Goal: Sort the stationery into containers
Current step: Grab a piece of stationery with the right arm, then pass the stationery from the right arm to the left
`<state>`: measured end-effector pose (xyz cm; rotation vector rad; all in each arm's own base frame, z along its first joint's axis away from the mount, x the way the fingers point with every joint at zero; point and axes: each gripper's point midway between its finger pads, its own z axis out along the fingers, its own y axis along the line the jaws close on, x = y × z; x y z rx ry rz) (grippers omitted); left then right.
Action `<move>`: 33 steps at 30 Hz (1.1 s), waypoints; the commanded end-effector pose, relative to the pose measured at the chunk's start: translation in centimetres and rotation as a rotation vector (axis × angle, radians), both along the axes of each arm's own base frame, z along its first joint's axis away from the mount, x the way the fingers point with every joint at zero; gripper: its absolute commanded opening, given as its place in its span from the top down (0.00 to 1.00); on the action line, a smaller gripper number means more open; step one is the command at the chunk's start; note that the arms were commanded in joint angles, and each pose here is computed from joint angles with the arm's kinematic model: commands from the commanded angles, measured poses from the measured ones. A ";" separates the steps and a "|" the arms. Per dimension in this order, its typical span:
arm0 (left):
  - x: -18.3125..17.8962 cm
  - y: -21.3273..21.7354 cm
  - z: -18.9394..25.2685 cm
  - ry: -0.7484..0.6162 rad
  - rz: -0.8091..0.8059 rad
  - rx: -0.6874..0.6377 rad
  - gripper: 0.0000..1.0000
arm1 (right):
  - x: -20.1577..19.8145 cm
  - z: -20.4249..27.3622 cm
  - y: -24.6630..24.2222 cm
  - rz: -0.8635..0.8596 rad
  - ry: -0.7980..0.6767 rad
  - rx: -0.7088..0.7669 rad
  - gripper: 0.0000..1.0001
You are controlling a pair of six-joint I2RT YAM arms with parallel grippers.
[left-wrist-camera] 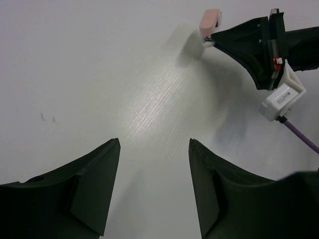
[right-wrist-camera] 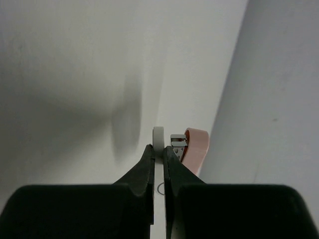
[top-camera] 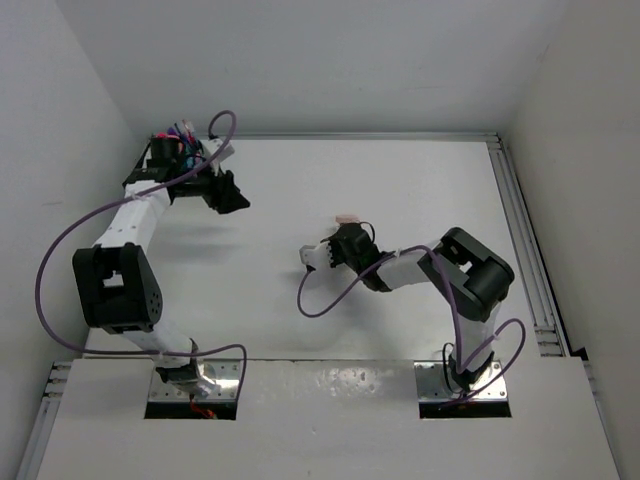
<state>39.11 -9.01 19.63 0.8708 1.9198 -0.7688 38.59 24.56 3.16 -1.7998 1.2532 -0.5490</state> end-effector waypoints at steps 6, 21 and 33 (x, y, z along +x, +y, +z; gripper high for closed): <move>1.1 -6.4 -0.9 0.016 0.005 0.100 0.39 | -0.7 4.1 4.7 0.205 -0.321 0.077 1.00; 2.9 -17.3 -3.6 0.113 -0.011 0.182 0.41 | -1.6 1.8 5.1 0.240 -0.341 0.047 1.00; 2.1 -20.2 -6.6 0.211 -0.096 0.239 0.40 | -1.6 1.7 5.2 0.233 -0.329 0.048 1.00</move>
